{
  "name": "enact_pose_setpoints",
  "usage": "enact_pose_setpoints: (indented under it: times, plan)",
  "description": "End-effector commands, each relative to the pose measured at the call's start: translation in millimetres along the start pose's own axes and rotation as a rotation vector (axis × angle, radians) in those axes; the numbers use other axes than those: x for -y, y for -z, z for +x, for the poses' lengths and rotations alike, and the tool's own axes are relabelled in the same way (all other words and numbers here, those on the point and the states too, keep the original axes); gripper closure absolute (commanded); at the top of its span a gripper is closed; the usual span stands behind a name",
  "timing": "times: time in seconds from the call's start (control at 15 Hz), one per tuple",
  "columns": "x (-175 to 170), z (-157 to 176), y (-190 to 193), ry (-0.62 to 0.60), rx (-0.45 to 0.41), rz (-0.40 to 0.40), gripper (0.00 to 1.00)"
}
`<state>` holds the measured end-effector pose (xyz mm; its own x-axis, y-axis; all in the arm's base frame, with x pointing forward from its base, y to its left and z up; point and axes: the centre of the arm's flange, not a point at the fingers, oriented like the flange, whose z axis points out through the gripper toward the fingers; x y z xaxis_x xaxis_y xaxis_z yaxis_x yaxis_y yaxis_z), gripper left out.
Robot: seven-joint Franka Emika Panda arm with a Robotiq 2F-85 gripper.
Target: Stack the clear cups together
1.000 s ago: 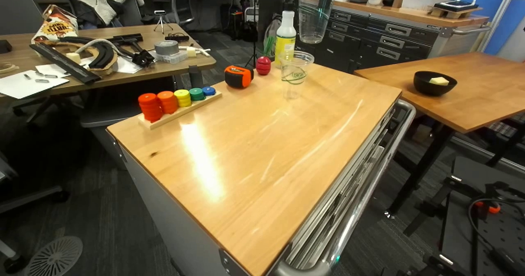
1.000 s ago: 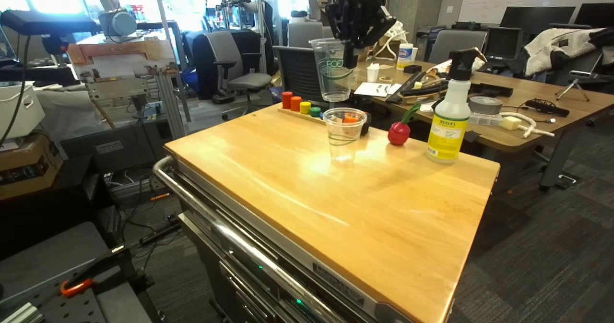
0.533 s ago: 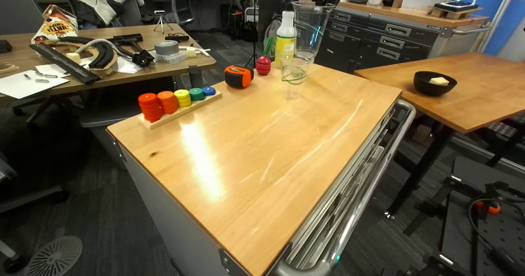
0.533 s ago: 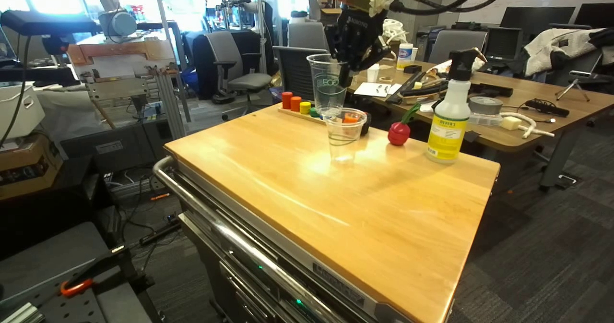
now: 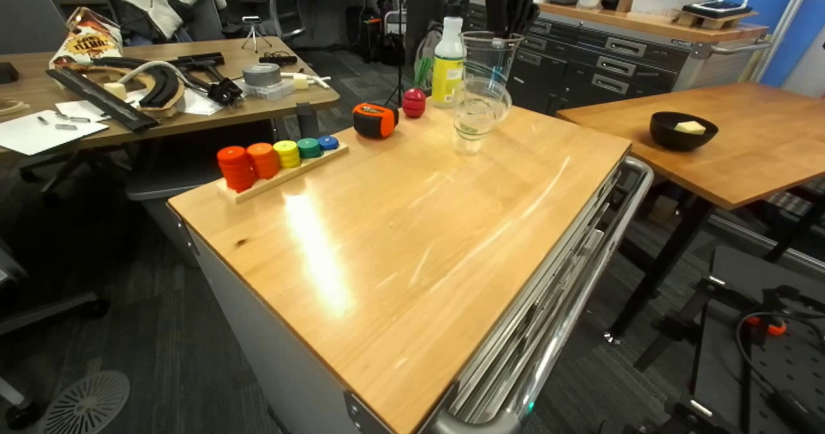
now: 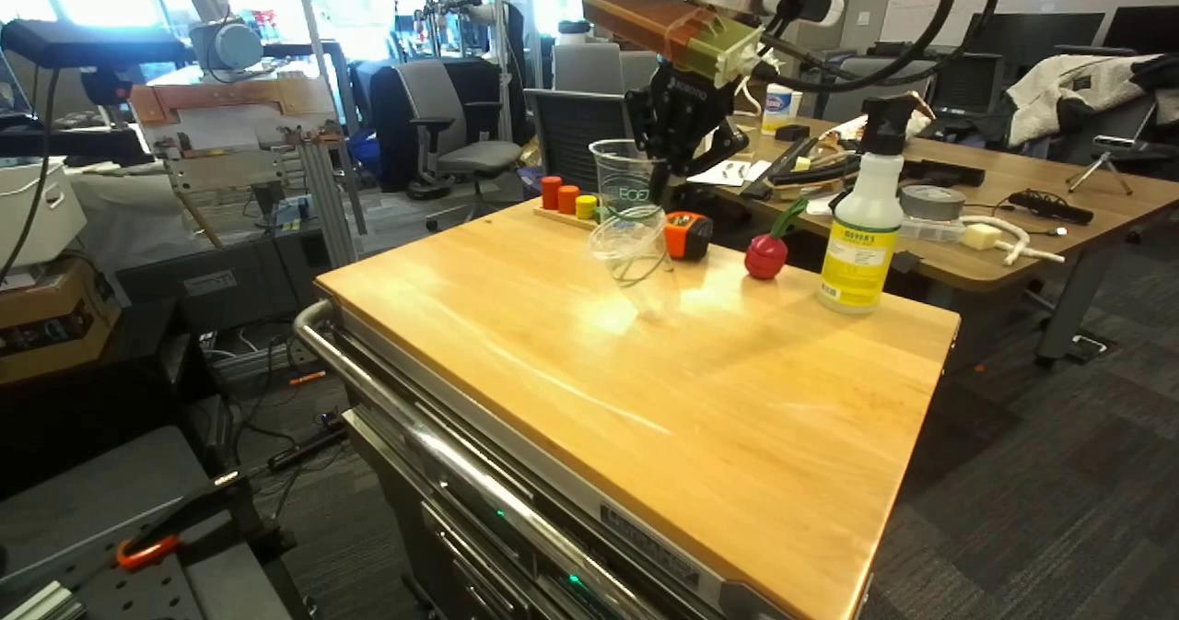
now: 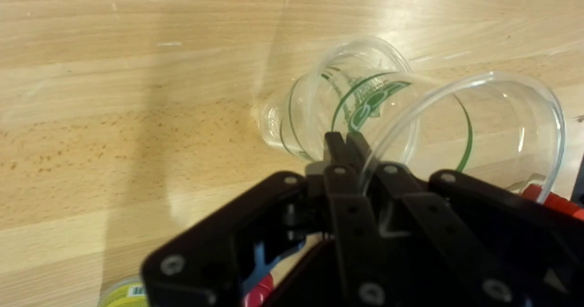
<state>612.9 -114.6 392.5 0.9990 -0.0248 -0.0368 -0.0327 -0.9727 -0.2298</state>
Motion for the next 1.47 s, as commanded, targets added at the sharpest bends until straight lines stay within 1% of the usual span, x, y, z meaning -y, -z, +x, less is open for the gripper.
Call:
enact_pose_setpoints:
  times: [0.0,0.33,0.73,0.87,1.0,1.07,1.2,1.33,1.4]
  plan:
    - [-3,8,-3,0.027,-0.024,0.017,0.94]
    - [-6,10,-15,0.059,-0.029,-0.015,0.94]
    - [-13,12,-22,0.098,-0.045,-0.112,0.94]
    - [-15,11,-24,0.112,-0.047,-0.137,0.94]
    - [-15,11,-24,0.122,-0.052,-0.146,0.91]
    - [-15,12,-23,0.126,-0.057,-0.150,0.67]
    - [-13,12,-22,0.133,-0.063,-0.150,0.66]
    - [-12,12,-20,0.137,-0.063,-0.142,0.52]
    - [-11,12,-20,0.139,-0.063,-0.139,0.43]
